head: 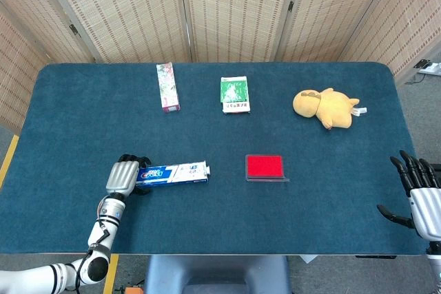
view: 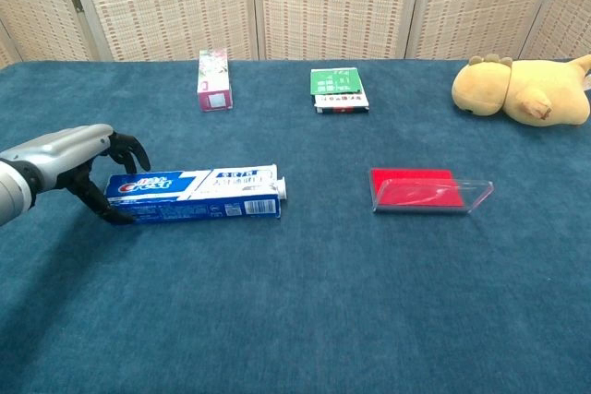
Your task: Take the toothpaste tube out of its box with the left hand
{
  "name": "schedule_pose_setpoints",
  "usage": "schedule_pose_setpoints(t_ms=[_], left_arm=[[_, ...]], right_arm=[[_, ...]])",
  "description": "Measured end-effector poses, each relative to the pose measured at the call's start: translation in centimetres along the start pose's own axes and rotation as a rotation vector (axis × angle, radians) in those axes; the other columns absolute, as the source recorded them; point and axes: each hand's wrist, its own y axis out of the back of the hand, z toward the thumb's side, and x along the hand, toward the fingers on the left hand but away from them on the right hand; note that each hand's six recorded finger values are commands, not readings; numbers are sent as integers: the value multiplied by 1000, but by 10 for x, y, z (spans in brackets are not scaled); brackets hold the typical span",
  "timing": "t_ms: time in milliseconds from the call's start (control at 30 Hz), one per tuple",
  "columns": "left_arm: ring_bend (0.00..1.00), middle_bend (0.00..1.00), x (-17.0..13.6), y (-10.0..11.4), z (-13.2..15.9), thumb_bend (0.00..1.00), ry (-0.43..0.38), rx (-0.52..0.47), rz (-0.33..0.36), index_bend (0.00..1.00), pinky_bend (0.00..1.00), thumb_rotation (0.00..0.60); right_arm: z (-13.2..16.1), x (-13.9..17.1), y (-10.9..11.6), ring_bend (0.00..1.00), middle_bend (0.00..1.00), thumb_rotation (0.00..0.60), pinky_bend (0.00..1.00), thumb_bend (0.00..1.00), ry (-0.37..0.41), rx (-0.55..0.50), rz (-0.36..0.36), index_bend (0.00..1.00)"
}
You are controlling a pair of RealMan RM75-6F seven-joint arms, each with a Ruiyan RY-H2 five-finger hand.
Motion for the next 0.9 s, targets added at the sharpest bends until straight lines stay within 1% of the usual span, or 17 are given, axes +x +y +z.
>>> schedule_pose_setpoints(t_ms=[100,267,333,567,767,900], left_arm=[[254,426,1,-1,0,93,-5,-1,-7,356,180,600],[299,464,5,0,-4,96,-1,0,7,392,182,600],[309,471,5,-1,-5,99,-5,8,1,398,181,600],[311,476,7,0,-8,105,-17,27,-13,402,173,600],[341,503,6,3,-13,109,-18,85,-24,419,208,600],[353,515,6,5,-13,120,-24,84,-22,431,221,600]], right_arm=[[0,0,1,0,0,600,0,208,-1,-1,-3,0],[-1,0,2,0,0,600,0,208,-2,-2,-8,0],[-1,0,1,0,0,600,0,207,0,-2,-6,0],[0,-2,-1,0,0,600,0,208,-3,-2,0,0],[0,-1,1,0,0,600,0,207,-4,-5,-7,0],[-1,0,1,0,0,600,0,208,-4,-6,-9,0]])
